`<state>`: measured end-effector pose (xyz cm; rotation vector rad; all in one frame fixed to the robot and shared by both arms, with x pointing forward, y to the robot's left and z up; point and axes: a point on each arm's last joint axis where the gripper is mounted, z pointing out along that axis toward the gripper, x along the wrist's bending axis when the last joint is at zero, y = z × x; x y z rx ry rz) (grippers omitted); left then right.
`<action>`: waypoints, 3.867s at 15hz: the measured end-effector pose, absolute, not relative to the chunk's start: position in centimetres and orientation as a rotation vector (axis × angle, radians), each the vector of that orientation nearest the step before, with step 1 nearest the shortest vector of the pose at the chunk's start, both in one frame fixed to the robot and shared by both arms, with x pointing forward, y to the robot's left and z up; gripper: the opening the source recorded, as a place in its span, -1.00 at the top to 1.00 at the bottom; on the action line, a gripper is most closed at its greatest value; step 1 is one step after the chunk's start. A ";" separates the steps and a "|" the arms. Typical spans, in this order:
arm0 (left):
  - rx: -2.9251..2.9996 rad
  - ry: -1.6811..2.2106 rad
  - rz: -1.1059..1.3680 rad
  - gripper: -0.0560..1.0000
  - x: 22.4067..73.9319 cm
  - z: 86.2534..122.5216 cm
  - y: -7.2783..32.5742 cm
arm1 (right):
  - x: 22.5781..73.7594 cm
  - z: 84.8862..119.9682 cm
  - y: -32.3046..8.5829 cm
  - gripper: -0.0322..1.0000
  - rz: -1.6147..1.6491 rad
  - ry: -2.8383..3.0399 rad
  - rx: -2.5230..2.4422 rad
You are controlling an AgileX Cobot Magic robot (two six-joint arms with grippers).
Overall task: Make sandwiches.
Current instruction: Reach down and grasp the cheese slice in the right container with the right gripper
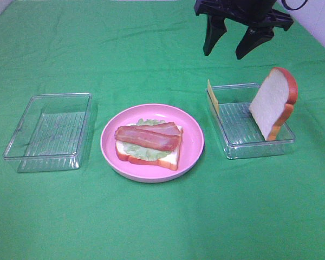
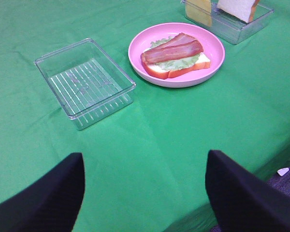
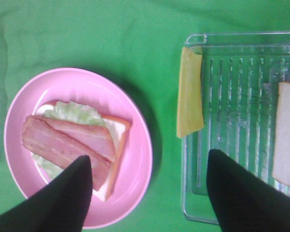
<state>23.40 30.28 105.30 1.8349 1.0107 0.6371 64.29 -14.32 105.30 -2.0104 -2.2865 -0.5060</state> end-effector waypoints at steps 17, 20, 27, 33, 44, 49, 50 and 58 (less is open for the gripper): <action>1.835 1.010 0.635 -0.38 23.4 105.3 30.3 | 68.5 95.7 -13.0 0.15 -0.274 -2.239 -1.992; 1.835 1.010 0.635 -0.38 23.4 105.3 30.3 | 68.4 95.6 -13.1 0.41 -0.248 -2.248 -1.990; 1.835 1.010 0.635 -0.38 23.4 105.3 30.3 | 68.3 95.6 -13.2 0.94 -0.227 -2.251 -1.988; 1.835 1.010 0.635 -0.38 23.4 105.3 30.3 | 68.0 97.5 -13.5 0.94 -0.245 -2.285 -1.995; 1.834 1.010 0.634 -0.38 23.4 105.3 30.3 | 68.3 97.8 -13.4 -0.17 -0.298 -2.289 -2.006; 1.834 1.010 0.634 -0.38 23.4 105.3 30.3 | 68.7 95.8 -13.2 -0.08 -0.275 -2.272 -2.006; 1.834 1.010 0.634 -0.38 23.4 105.3 30.3 | 68.8 95.6 -13.2 -0.06 -0.271 -2.271 -2.006; 1.834 1.010 0.634 -0.38 23.4 105.3 30.3 | 68.9 94.8 -13.1 0.13 -0.254 -2.268 -2.006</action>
